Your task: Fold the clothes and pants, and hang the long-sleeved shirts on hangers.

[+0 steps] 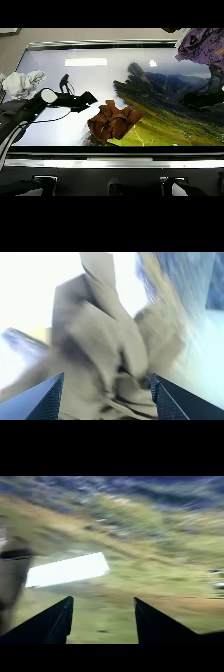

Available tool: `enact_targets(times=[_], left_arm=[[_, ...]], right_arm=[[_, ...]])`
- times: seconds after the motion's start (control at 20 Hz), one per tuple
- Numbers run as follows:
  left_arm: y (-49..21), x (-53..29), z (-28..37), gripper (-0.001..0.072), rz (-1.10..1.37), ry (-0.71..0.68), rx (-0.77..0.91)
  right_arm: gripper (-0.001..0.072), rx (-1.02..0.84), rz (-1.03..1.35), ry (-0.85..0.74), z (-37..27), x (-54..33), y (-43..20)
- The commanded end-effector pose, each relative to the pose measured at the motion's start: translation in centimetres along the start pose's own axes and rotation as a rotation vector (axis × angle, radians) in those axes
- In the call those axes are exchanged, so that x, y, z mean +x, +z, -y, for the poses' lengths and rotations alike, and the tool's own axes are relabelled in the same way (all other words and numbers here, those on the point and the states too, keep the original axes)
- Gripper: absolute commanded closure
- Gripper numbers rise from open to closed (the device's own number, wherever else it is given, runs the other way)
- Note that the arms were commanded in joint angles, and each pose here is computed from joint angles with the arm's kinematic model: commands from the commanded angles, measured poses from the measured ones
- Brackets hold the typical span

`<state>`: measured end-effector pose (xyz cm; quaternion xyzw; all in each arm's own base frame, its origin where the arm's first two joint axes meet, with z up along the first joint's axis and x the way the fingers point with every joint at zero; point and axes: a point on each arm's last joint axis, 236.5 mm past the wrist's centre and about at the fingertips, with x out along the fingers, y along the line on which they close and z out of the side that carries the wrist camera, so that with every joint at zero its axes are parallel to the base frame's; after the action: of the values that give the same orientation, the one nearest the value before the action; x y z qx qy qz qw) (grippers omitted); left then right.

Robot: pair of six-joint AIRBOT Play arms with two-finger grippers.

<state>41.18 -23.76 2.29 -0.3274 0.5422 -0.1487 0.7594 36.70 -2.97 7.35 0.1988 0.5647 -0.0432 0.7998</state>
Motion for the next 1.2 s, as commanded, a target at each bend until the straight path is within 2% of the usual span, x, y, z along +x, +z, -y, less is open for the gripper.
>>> enact_targets(times=[0.0, 0.2, 0.3, 0.7, 0.75, 0.8, 0.9, 0.95, 1.15], left_arm=[[3.0, -2.3, -2.8, 0.0093, 0.048, 0.022, -0.039], [3.6, -2.3, -3.5, 0.0093, 0.058, 0.028, -0.054], [3.5, -2.0, -3.7, 0.0093, 0.054, 0.032, -0.057], [3.3, -0.8, -4.8, 0.0093, 0.032, 0.05, -0.074], [3.3, -0.6, -5.0, 0.0093, 0.03, 0.054, -0.078], [3.4, -0.3, -5.2, 0.0092, 0.029, 0.057, -0.08], [3.7, 0.3, -5.6, 0.0093, 0.038, 0.062, -0.089], [4.0, 0.6, -5.9, 0.0093, 0.048, 0.064, -0.094], [5.2, 3.0, -6.6, 0.0093, 0.088, 0.042, -0.159]], right_arm=[[0.023, 0.244, -0.058, 0.438, -2.8, 3.5, 0.4], [0.0222, 0.14, -0.251, 0.457, -6.4, 10.3, -4.1], [0.0151, 0.085, -0.292, 0.447, -8.6, 13.4, -5.6], [0.0158, 0.031, -0.351, 0.424, -13.0, 19.3, -9.1], [0.02, 0.024, -0.351, 0.419, -13.1, 19.5, -9.2], [0.0286, 0.018, -0.355, 0.413, -13.0, 19.7, -9.4], [0.057, 0.02, -0.357, 0.414, -12.9, 19.7, -9.4], [0.0678, 0.014, -0.356, 0.414, -13.0, 19.6, -9.3], [0.0682, -0.011, -0.335, 0.424, -13.4, 18.2, -8.9]])
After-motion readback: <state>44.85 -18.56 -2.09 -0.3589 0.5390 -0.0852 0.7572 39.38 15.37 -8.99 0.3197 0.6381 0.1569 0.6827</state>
